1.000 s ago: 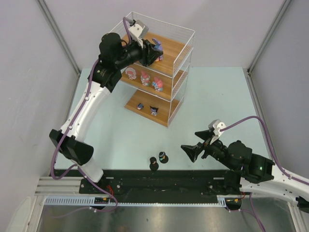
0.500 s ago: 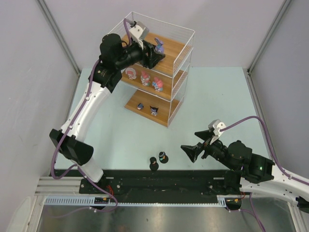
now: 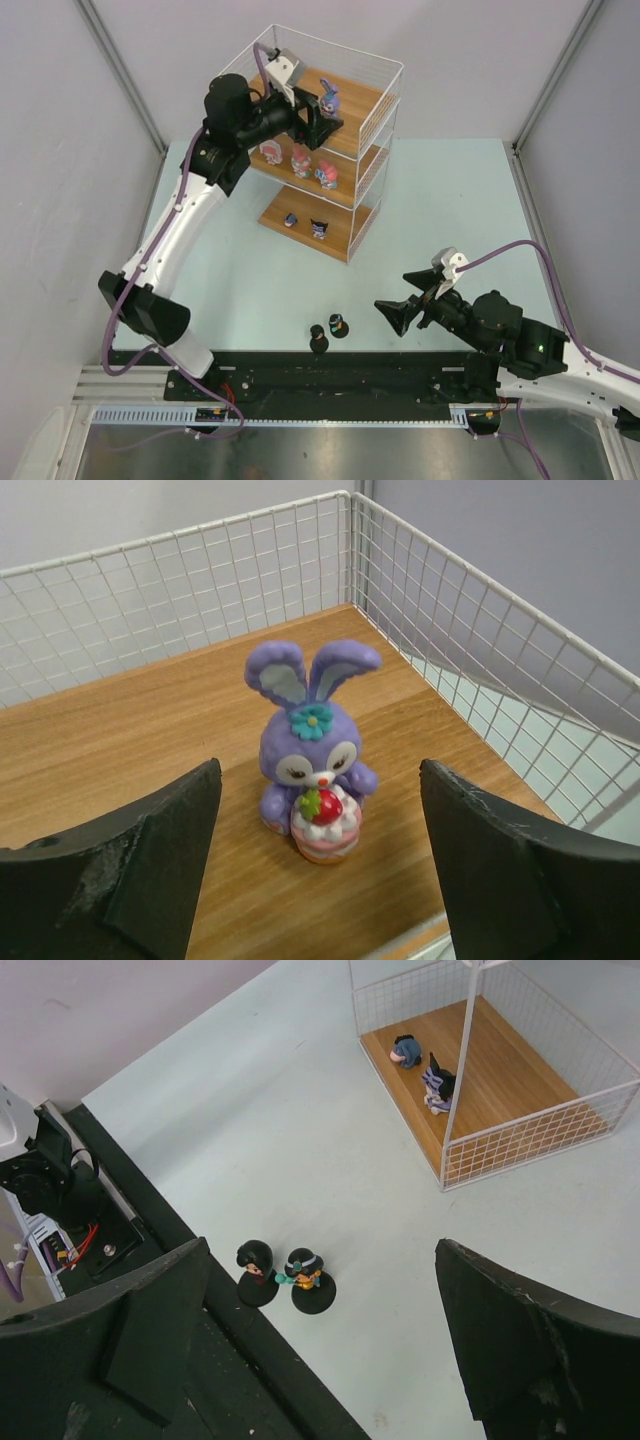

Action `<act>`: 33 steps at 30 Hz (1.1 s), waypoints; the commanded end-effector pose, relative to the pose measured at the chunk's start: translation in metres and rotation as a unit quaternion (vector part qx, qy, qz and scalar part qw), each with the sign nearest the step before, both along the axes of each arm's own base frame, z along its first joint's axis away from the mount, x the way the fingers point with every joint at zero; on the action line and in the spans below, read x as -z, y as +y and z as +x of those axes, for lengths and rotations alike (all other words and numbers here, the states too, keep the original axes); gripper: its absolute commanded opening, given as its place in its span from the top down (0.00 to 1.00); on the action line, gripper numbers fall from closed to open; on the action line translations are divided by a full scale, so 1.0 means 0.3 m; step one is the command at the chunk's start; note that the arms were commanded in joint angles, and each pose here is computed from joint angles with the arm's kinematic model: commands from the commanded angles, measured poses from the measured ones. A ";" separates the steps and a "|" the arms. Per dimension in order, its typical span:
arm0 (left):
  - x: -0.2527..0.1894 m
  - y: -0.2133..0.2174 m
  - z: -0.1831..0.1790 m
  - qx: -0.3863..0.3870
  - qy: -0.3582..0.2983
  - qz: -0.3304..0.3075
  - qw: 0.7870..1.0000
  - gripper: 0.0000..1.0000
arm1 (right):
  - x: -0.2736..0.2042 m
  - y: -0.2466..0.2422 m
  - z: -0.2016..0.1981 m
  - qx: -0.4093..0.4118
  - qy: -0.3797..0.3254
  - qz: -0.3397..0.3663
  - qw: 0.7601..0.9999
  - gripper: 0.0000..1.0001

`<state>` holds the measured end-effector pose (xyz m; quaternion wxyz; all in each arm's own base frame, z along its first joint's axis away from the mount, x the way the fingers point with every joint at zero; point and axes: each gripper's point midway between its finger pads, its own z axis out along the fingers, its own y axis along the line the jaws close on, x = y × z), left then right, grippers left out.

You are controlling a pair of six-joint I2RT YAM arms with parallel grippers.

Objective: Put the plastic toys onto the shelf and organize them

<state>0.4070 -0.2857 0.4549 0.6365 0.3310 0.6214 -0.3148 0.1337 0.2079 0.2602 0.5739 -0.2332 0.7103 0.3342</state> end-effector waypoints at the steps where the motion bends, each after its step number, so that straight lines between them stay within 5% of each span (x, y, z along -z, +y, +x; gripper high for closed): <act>1: -0.098 0.061 -0.078 -0.004 -0.036 -0.020 0.999 0.13 | -0.034 -0.002 0.001 -0.001 -0.008 0.013 1.000 0.00; 10: -0.204 0.163 -0.241 -0.025 -0.066 -0.075 0.995 0.03 | -0.038 0.000 -0.001 -0.003 -0.009 0.018 1.000 0.00; 15: -0.139 0.268 -0.351 -0.084 -0.005 -0.120 0.989 0.02 | 0.001 0.001 0.035 0.033 0.011 0.009 0.999 0.00; 20: 0.124 0.351 -0.509 -0.120 0.084 -0.191 0.971 0.02 | 0.133 0.080 0.052 0.039 0.066 -0.037 0.996 0.00; 27: 0.591 0.344 -0.635 -0.171 0.234 -0.088 0.953 0.05 | 0.234 0.157 0.058 0.031 0.095 -0.024 0.995 0.00; 33: 0.877 0.303 -0.795 -0.179 0.329 -0.076 0.924 0.04 | 0.217 0.098 0.085 0.068 0.098 -0.009 0.993 0.00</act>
